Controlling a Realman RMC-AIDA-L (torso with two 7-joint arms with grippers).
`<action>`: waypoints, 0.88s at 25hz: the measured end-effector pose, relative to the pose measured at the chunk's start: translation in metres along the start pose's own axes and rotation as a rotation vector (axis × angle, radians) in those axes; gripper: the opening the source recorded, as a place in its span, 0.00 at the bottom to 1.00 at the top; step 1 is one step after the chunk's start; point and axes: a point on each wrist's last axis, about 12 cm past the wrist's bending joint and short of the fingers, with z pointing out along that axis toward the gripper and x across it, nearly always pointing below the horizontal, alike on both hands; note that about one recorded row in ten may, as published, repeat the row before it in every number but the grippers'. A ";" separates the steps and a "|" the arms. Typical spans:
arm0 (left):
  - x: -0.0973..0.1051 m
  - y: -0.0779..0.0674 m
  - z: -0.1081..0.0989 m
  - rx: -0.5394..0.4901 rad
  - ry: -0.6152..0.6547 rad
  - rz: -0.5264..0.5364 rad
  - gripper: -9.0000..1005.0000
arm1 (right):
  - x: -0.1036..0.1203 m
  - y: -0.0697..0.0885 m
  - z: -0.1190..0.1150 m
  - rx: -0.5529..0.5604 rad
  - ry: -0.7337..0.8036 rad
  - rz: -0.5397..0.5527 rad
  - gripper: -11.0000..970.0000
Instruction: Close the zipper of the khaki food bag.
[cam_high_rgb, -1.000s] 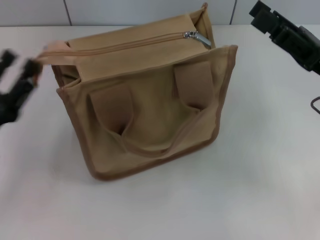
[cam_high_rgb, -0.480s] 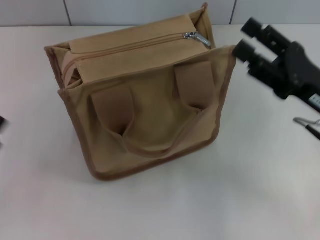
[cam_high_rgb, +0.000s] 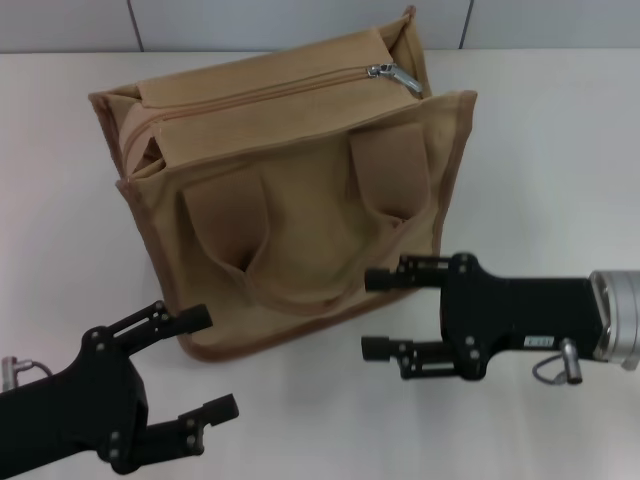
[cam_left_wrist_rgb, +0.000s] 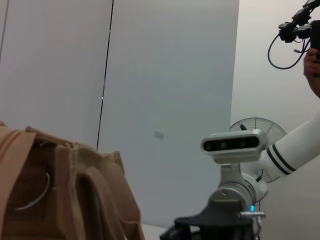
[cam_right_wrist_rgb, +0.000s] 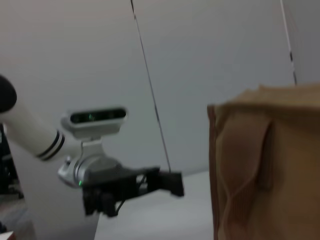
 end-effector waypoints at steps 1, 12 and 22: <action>0.000 0.003 0.003 0.000 0.006 0.002 0.84 | 0.006 0.003 0.000 0.001 0.020 -0.008 0.74; 0.006 0.008 0.005 -0.011 0.069 -0.039 0.84 | 0.019 0.015 -0.010 0.025 0.012 0.006 0.74; 0.009 0.011 0.012 -0.019 0.073 -0.052 0.84 | 0.023 0.019 -0.007 0.017 -0.002 0.025 0.74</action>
